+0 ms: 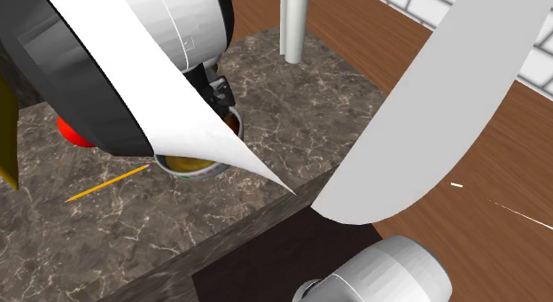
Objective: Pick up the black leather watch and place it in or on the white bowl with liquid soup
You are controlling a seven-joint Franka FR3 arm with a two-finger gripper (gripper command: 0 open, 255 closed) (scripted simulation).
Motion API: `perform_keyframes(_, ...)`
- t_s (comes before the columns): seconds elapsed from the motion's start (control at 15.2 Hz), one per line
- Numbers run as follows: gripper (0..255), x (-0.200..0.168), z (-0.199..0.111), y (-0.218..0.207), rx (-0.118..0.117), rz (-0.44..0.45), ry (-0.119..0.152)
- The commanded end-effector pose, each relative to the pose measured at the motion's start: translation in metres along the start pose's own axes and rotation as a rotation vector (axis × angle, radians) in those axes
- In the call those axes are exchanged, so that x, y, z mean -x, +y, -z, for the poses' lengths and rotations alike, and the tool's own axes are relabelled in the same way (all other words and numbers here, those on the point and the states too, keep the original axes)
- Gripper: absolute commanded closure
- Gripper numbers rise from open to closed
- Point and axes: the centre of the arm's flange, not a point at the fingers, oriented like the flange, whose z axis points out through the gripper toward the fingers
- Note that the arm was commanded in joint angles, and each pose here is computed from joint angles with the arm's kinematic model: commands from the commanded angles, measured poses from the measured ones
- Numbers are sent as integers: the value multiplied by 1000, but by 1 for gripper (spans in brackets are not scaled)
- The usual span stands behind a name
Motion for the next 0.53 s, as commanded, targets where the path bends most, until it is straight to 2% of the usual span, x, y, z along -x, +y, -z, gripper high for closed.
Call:
perform_keyframes(0.0,0,0,0,0,0,0,0)
perform_keyframes(0.07,0,0,0,0,0,0,0)
perform_keyframes(0.33,0,0,50,0,0,0,0)
perform_keyframes(0.46,0,0,50,0,0,0,0)
